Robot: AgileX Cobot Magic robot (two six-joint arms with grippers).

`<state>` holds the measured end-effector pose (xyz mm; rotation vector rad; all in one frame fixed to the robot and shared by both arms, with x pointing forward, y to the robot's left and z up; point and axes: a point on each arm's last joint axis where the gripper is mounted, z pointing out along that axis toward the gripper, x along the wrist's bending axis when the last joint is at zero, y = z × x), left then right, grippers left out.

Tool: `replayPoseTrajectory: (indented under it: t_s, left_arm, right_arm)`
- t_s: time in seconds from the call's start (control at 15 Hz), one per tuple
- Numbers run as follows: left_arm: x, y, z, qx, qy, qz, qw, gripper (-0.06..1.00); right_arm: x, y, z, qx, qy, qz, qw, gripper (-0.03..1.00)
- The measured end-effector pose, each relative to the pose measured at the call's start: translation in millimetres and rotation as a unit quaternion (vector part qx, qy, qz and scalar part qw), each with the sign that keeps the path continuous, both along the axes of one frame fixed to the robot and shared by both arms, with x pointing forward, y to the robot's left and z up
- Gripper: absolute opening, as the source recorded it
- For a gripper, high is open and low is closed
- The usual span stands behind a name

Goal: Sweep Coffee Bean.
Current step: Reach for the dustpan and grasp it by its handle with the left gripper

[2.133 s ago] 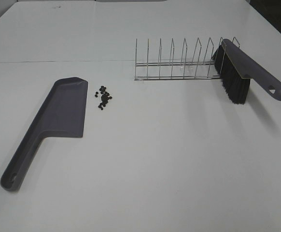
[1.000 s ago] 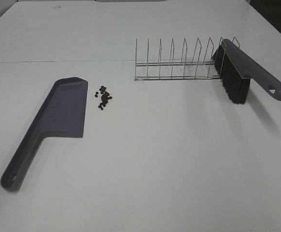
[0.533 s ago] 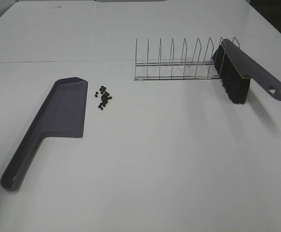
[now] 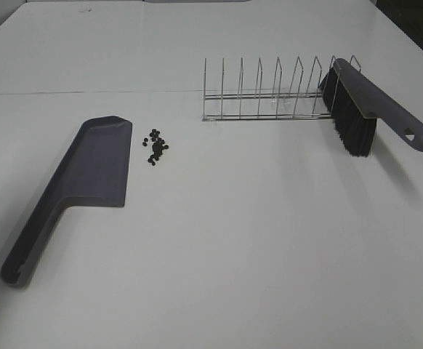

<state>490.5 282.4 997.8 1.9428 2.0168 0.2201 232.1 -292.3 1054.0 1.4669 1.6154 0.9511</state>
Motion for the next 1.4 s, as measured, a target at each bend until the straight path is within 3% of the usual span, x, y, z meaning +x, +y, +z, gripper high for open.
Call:
replayPoseTrajectory:
  t_s: [0.2, 0.4, 0.6, 0.87, 1.4]
  left_arm:
    - [25.1, -4.0, -10.2, -0.009, 0.038, -0.001, 0.999, 0.61]
    - [40.4, -26.2, -26.5, -0.005, 0.064, -0.037, 0.997, 0.69]
    - [48.8, -47.9, -42.4, -0.001, 0.087, -0.07, 0.994, 0.7]
    - [55.3, -53.1, -75.0, 0.004, 0.125, -0.067, 0.99, 0.7]
    - [64.5, -63.7, -109.3, 0.012, 0.126, -0.074, 0.989, 0.7]
  right_arm:
    - [0.0, 0.0, 0.0, 0.0, 0.0, 0.0, 1.0, 0.63]
    - [0.0, 0.0, 0.0, 0.0, 0.0, 0.0, 1.0, 0.63]
    - [0.0, 0.0, 0.0, 0.0, 0.0, 0.0, 1.0, 0.63]
    - [0.0, 0.0, 0.0, 0.0, 0.0, 0.0, 1.0, 0.63]
    - [0.0, 0.0, 0.0, 0.0, 0.0, 0.0, 1.0, 0.63]
